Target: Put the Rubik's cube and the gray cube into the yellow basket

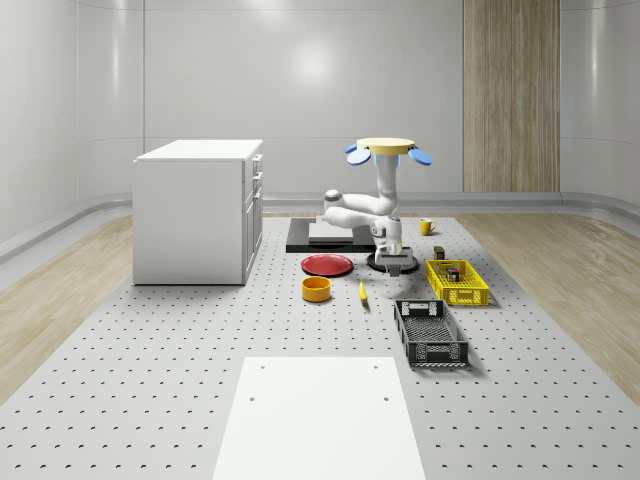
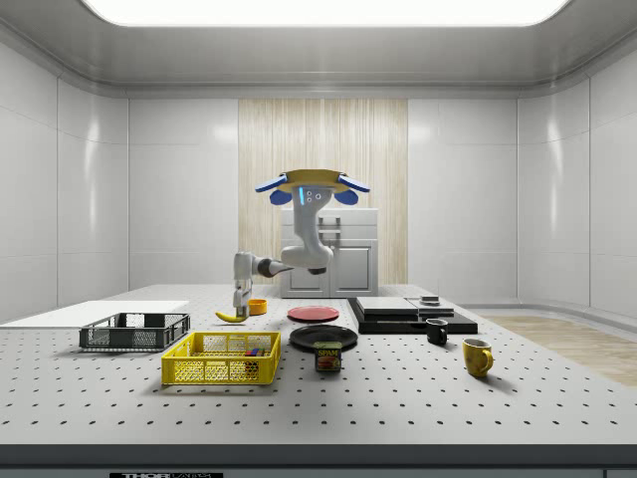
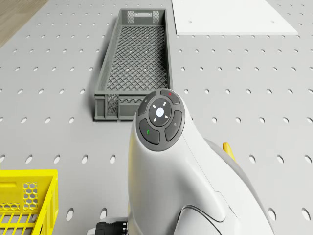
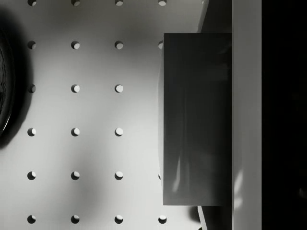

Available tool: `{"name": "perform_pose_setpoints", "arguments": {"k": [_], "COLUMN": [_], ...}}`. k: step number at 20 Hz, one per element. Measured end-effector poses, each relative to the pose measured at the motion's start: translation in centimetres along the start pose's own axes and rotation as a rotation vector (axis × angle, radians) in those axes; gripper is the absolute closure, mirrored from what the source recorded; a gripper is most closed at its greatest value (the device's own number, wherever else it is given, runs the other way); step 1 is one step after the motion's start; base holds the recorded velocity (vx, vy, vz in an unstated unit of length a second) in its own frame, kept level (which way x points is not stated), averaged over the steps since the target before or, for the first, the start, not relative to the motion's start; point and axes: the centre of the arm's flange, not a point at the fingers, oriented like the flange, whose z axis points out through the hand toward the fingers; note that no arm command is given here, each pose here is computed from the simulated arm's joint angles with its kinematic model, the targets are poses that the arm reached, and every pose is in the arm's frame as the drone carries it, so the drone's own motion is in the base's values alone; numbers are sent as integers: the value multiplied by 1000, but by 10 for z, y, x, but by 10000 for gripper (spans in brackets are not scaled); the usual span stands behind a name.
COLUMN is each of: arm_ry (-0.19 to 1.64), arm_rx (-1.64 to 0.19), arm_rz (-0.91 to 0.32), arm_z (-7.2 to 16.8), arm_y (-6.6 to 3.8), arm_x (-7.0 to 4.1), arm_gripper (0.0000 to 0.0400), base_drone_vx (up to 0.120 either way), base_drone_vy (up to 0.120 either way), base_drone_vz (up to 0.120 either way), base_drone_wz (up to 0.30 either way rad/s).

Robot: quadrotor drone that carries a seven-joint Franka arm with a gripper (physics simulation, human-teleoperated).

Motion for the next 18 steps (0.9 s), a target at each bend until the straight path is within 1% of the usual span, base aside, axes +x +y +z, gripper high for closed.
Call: {"name": "perform_pose_setpoints", "arguments": {"k": [7, 8, 18], "arm_ry": [0, 0, 0], "arm_rx": [0, 0, 0], "arm_rz": [0, 0, 0], "arm_z": [-5, -6, -7], "arm_y": [0, 0, 0], "arm_x": [0, 0, 0], "arm_gripper": [149, 149, 149], "base_drone_vx": [0, 0, 0], "base_drone_vy": [0, 80, 120], "base_drone_vz": [120, 120, 0], "base_drone_wz": [0, 0, 0]}}
